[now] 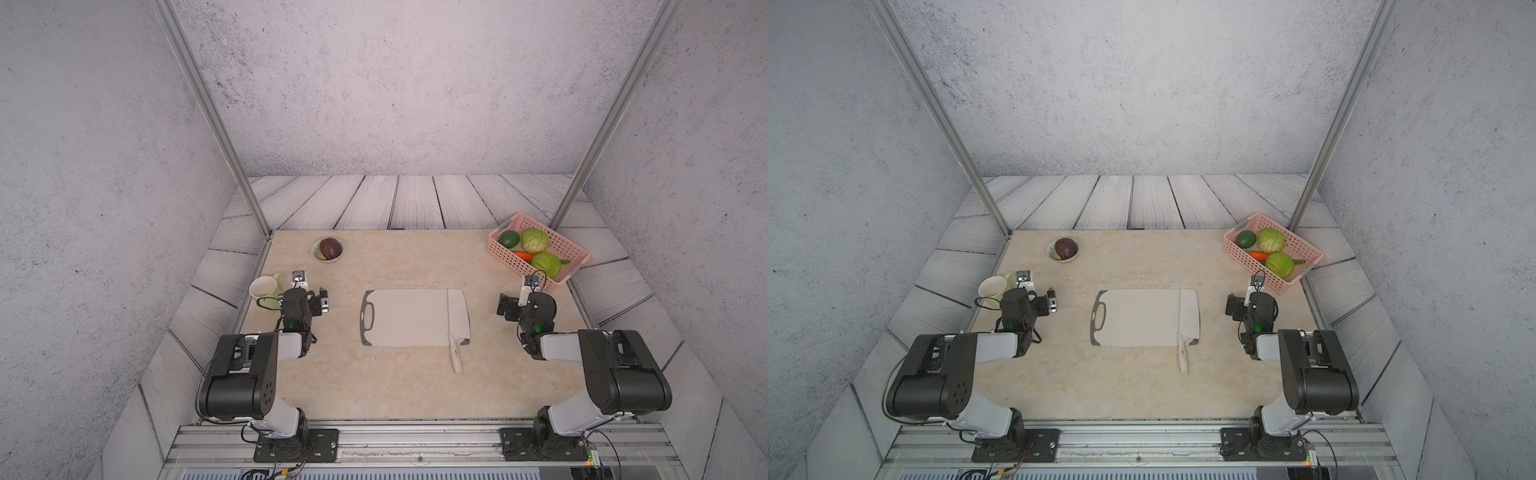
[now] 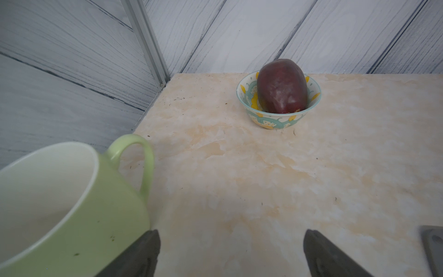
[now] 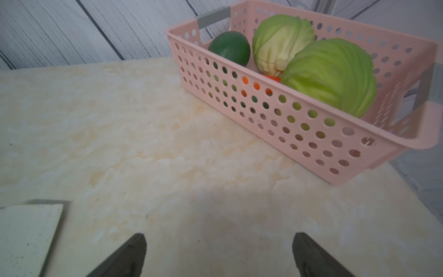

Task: Align the knife with the edge of the cutting board
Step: Reset both arms

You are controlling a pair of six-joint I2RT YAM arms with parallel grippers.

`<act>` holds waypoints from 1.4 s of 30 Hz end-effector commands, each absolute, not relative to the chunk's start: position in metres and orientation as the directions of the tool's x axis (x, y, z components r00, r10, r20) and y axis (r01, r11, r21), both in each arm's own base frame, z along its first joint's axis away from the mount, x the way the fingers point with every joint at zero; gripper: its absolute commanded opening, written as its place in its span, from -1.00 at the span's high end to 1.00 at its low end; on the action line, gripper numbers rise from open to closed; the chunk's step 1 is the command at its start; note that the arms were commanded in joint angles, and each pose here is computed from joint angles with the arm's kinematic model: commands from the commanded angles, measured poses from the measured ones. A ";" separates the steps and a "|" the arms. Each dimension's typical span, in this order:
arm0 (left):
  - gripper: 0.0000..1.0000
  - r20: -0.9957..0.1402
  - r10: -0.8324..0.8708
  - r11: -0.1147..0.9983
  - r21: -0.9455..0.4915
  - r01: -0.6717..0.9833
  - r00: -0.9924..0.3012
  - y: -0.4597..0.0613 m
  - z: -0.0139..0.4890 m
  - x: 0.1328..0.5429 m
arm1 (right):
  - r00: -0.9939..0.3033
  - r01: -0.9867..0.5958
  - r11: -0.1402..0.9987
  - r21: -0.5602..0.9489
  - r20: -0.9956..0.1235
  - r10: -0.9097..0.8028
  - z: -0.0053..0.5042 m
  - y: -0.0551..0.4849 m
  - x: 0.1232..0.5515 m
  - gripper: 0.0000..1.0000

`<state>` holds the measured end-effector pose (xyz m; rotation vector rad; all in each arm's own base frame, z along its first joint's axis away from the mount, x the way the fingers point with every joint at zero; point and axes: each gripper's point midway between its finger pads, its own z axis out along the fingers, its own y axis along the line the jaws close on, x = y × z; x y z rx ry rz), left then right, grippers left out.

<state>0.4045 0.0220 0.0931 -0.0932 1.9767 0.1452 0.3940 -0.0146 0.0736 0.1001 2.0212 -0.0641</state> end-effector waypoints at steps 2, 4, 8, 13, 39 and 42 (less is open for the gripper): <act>-0.97 -0.919 0.007 0.990 0.062 -0.127 -0.395 0.024 0.097 0.406 | -0.409 0.096 0.995 -0.029 -0.912 0.013 0.084 -0.017 0.400 -0.99; -0.97 -0.921 0.012 0.990 0.066 -0.126 -0.389 0.023 0.098 0.405 | -0.409 0.103 0.994 -0.027 -0.912 0.018 0.090 -0.018 0.402 -0.99; -0.97 -0.921 0.016 0.990 0.070 -0.126 -0.389 0.022 0.098 0.405 | -0.416 0.102 0.994 -0.028 -0.909 0.017 0.087 -0.018 0.401 -0.99; -0.97 -0.922 0.015 0.990 0.069 -0.125 -0.388 0.022 0.098 0.405 | -0.412 0.101 0.995 -0.029 -0.911 0.015 0.089 -0.017 0.400 -0.99; -0.97 -0.921 0.015 0.990 0.069 -0.124 -0.389 0.022 0.098 0.405 | -0.415 0.103 0.994 -0.031 -0.910 0.015 0.088 -0.017 0.400 -0.99; -0.97 -0.922 0.015 0.990 0.069 -0.124 -0.388 0.022 0.098 0.405 | -0.414 0.103 0.994 -0.030 -0.910 0.015 0.089 -0.017 0.400 -0.99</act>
